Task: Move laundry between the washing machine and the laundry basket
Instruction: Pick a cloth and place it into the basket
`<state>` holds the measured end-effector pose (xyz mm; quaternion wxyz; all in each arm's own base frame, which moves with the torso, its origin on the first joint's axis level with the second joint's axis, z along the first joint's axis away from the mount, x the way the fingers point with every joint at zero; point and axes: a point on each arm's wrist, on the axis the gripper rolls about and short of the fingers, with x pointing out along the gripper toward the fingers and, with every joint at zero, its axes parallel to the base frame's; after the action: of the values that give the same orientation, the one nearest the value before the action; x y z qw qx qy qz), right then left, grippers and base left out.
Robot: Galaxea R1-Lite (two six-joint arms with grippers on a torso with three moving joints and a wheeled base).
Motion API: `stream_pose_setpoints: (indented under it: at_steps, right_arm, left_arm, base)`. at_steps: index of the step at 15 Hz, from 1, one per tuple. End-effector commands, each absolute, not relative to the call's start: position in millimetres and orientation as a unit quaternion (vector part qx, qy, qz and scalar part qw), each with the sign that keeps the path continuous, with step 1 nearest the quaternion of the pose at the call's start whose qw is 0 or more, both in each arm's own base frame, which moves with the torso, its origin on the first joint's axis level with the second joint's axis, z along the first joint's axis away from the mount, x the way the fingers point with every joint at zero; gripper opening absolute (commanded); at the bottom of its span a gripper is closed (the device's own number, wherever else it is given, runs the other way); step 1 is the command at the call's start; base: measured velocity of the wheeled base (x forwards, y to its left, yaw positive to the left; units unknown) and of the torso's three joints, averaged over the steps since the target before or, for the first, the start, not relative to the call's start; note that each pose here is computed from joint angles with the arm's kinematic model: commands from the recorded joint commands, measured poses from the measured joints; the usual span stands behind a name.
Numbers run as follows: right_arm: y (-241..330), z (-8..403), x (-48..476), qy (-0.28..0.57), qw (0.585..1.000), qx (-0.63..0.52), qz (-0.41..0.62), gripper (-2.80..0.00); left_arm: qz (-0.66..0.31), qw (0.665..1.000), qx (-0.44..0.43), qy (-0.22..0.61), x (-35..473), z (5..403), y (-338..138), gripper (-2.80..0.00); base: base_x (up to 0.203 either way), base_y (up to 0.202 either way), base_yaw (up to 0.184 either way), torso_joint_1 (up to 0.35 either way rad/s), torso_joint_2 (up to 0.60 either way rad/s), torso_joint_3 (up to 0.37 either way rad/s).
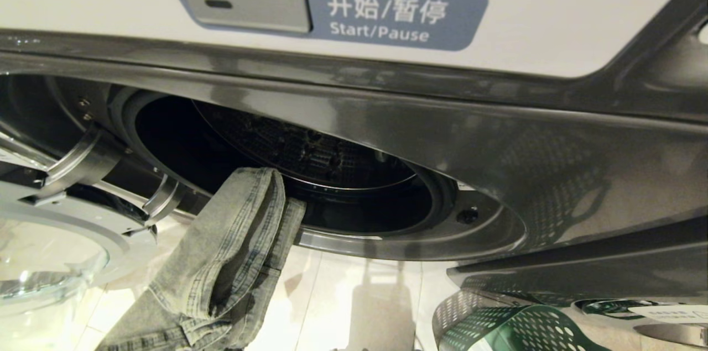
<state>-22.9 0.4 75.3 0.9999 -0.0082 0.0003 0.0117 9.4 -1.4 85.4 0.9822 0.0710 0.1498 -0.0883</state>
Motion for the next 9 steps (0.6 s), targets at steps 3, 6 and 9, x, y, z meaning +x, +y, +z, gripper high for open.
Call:
stream_pose_setpoints:
  at_steps: [3, 6, 9]
  right_arm:
    - [0.4, 75.3, -22.8, 0.001, 1.0, -0.008, 0.012, -2.8]
    - [0.4, 75.3, -22.8, 0.001, 1.0, -0.008, 0.013, -2.8]
    - [0.4, 75.3, -22.8, 0.001, 1.0, -0.008, 0.012, -2.8]
  left_arm:
    - [-0.086, 0.983, 0.067, 0.15, 1.2, 78.4, -0.7, -2.8]
    - [-0.081, 0.984, 0.056, 0.148, -1.4, 76.5, -0.3, -2.8]
    - [-0.064, 0.986, 0.04, 0.149, -1.3, 76.6, -0.2, -2.8]
  base:
    - [0.0, 0.0, 0.0, 0.0, 0.0, 0.0]
    - [0.0, 0.0, 0.0, 0.0, 0.0, 0.0]
    - [0.0, 0.0, 0.0, 0.0, 0.0, 0.0]
